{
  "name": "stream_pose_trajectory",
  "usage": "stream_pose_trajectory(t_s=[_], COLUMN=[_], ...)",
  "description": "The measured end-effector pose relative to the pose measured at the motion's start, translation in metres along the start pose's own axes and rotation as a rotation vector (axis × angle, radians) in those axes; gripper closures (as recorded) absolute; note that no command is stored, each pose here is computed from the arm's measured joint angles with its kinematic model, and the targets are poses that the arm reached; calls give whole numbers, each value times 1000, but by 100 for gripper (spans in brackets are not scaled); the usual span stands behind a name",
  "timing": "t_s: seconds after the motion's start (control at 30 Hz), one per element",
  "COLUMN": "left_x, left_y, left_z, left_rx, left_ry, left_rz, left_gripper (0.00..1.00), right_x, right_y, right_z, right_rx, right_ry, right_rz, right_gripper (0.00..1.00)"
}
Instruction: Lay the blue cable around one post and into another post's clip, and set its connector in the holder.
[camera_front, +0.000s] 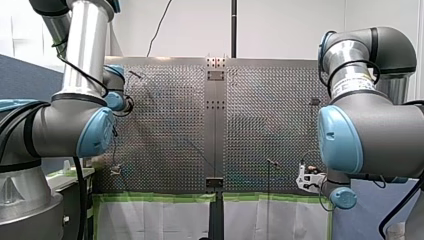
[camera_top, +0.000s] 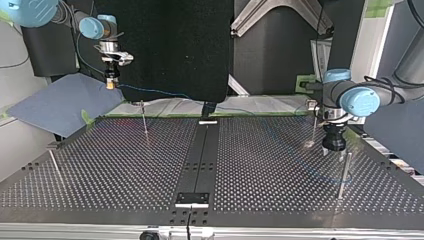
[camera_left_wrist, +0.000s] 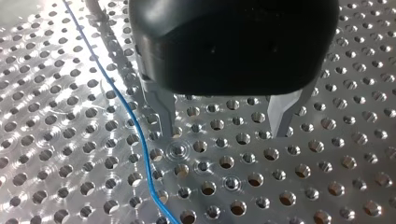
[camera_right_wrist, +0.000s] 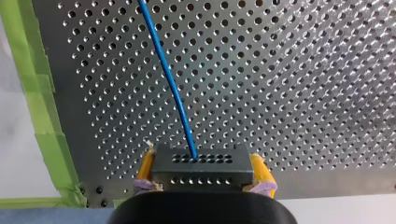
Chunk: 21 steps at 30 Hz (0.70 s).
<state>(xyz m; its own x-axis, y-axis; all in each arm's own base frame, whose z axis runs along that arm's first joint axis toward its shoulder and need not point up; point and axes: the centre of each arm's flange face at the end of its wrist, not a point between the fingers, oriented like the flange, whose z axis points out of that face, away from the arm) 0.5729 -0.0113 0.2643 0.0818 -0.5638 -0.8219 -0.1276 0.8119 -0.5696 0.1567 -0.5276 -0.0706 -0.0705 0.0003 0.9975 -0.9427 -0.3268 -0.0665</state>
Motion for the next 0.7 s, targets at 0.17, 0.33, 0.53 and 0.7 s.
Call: stream_pose_trajectory(t_s=[0.17,0.33,0.53,0.7], left_x=[0,0,0,1], left_y=[0,0,0,2], left_z=[0,0,0,-3], left_rx=[-3,-6,-7,-25], left_ry=[-3,-5,-6,12], left_rz=[11,3,-9,-24], left_gripper=[0,0,0,0], right_x=[-2,-2,0,0], right_y=[3,4,4,2], right_z=[-2,-1,5,6], right_rx=[-31,-44,-21,-11], right_ry=[-19,-22,-21,-25], right_rz=[15,17,14,17], right_gripper=[100,100,100,100])
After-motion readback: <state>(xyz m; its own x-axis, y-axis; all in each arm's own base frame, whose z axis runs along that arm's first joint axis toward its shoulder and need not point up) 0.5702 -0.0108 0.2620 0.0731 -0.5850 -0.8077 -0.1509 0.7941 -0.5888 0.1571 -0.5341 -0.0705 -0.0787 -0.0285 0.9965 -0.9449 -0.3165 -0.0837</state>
